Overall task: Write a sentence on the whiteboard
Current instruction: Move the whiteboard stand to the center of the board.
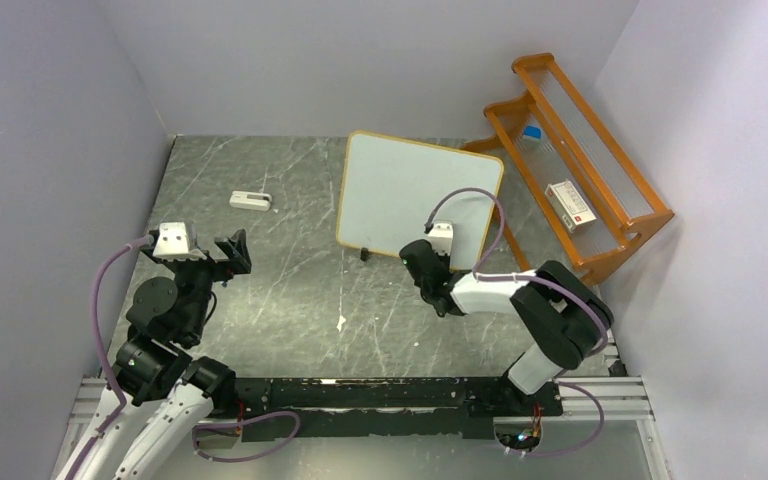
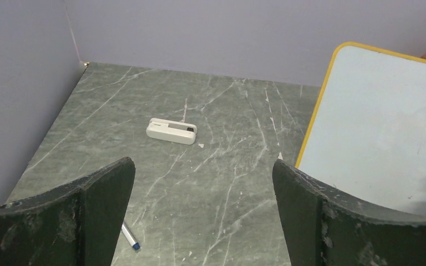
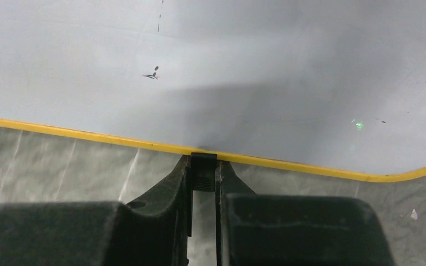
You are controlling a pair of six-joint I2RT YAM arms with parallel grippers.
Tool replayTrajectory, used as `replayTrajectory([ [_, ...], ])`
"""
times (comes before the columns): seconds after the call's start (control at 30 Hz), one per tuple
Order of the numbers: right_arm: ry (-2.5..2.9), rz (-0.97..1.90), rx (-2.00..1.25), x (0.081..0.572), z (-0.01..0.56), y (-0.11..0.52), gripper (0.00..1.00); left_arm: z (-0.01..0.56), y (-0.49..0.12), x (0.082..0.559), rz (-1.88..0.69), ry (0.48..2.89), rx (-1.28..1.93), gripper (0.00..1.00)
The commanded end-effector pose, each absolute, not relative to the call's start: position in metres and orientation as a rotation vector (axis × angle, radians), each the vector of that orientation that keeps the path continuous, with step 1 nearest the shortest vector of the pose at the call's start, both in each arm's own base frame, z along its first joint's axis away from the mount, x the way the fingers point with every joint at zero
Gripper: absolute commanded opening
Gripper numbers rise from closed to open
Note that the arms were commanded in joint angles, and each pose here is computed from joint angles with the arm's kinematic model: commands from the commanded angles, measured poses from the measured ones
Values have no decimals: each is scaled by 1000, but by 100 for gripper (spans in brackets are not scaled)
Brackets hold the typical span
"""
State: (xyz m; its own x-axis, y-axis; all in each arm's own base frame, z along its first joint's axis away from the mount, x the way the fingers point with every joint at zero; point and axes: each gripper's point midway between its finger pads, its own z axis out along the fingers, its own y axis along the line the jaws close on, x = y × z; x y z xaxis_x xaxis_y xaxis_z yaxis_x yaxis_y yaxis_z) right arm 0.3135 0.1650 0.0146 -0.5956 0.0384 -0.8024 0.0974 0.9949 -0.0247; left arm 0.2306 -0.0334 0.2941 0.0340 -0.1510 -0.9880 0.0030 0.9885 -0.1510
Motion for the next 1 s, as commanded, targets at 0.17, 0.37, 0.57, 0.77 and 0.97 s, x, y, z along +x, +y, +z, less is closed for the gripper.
replayTrajectory([
  [0.17,2185,176,-269,274,18,213,0,304,-31,228,-121,1500,-123,98],
  [0.37,2154,264,-414,262,21,227,0,303,-31,227,-122,1502,-119,98],
  [0.57,2144,276,-480,254,24,224,0,303,-29,226,-113,1501,-130,98],
  [0.77,2144,281,-507,249,26,225,0,304,-25,225,-101,1497,-147,98],
  [0.97,2159,258,-488,250,22,222,1,302,-23,226,-92,1502,-156,98],
])
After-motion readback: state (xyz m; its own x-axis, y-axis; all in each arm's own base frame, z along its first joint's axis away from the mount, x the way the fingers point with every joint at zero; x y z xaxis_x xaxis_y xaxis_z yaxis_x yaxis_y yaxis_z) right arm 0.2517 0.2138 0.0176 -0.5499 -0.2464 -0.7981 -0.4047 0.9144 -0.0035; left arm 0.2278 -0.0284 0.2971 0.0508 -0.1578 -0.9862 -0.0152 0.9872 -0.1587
